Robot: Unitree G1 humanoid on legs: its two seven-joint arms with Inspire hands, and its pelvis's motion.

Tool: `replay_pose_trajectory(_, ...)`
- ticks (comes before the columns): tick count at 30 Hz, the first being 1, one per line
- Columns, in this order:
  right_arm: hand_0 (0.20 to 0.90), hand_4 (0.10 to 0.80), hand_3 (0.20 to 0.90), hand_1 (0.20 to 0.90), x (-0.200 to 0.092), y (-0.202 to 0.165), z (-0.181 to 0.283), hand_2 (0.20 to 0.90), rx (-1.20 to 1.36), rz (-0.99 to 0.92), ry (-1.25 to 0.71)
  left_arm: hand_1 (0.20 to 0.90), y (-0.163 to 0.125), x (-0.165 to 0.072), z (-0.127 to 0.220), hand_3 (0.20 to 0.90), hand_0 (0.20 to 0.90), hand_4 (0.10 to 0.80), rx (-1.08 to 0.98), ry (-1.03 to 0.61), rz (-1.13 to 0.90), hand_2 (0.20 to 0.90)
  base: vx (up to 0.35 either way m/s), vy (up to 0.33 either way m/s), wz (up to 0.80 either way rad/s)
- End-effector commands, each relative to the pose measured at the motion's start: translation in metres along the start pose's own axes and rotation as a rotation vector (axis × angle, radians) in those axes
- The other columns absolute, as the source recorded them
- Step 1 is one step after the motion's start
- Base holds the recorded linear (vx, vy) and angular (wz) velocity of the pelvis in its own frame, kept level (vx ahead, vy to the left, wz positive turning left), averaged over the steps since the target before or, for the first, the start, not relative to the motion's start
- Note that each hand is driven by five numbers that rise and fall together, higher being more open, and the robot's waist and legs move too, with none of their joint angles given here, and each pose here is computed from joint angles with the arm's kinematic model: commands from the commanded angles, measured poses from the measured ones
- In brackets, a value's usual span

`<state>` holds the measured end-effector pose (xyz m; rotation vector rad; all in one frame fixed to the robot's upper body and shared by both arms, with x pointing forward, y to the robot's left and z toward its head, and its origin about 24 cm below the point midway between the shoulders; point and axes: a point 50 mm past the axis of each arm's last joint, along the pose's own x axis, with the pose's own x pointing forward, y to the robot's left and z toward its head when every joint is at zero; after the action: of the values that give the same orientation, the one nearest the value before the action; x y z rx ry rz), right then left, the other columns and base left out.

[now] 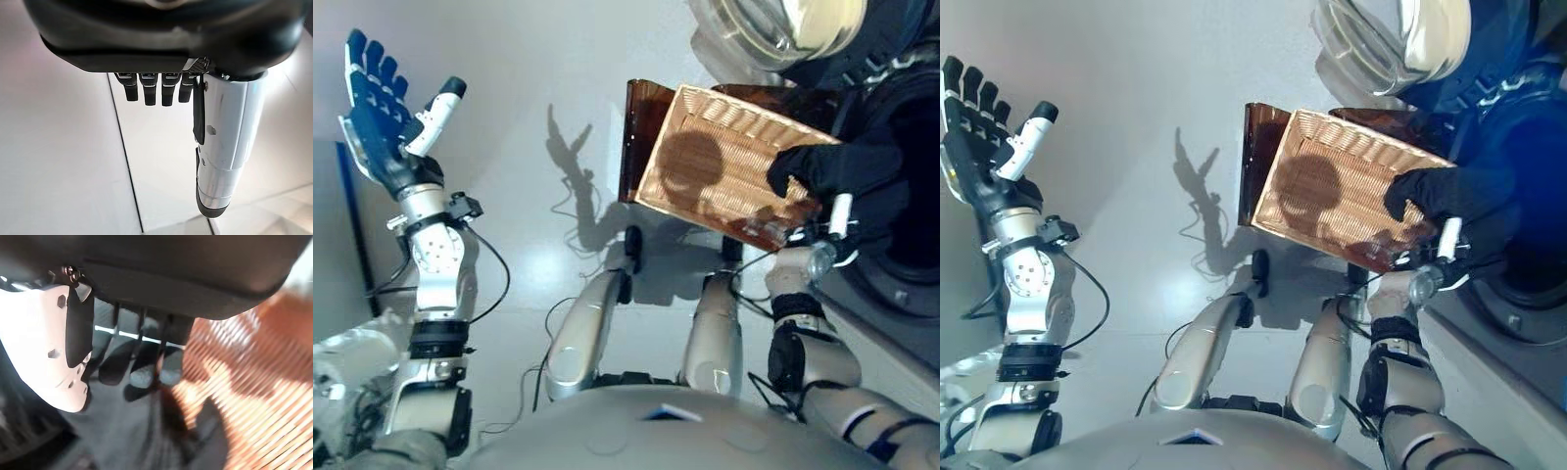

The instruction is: Pick up the clothes and place them into the washing machine

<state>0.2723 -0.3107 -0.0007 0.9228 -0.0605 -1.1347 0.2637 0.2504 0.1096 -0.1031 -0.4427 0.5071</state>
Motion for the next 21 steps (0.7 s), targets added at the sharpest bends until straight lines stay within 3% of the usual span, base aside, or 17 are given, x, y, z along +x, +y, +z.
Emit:
replay_pose_trajectory(1, 0.200, 0.300, 0.200, 0.200, 0.006, 0.029, 0.049, 0.200, 0.169, 0.126, -0.205, 0.900, 0.013, 0.010, 0.035, 0.900, 0.900, 0.800, -0.078, -0.218, 0.061, 0.900, -0.009, -0.059, -0.09)
replay_pose_trajectory(13, 0.200, 0.300, 0.200, 0.200, 0.000, 0.102, 0.124, 0.200, 0.428, 0.324, -0.407, 0.900, 0.003, 0.013, 0.034, 0.900, 0.900, 0.800, -0.101, -0.199, 0.003, 0.900, -0.002, -0.024, -0.02)
replay_pose_trajectory(21, 0.200, 0.300, 0.200, 0.200, -0.025, 0.143, 0.167, 0.200, 0.443, 0.492, -0.545, 0.900, -0.001, 0.012, 0.038, 0.900, 0.900, 0.800, -0.110, -0.208, -0.026, 0.900, 0.018, -0.012, -0.06)
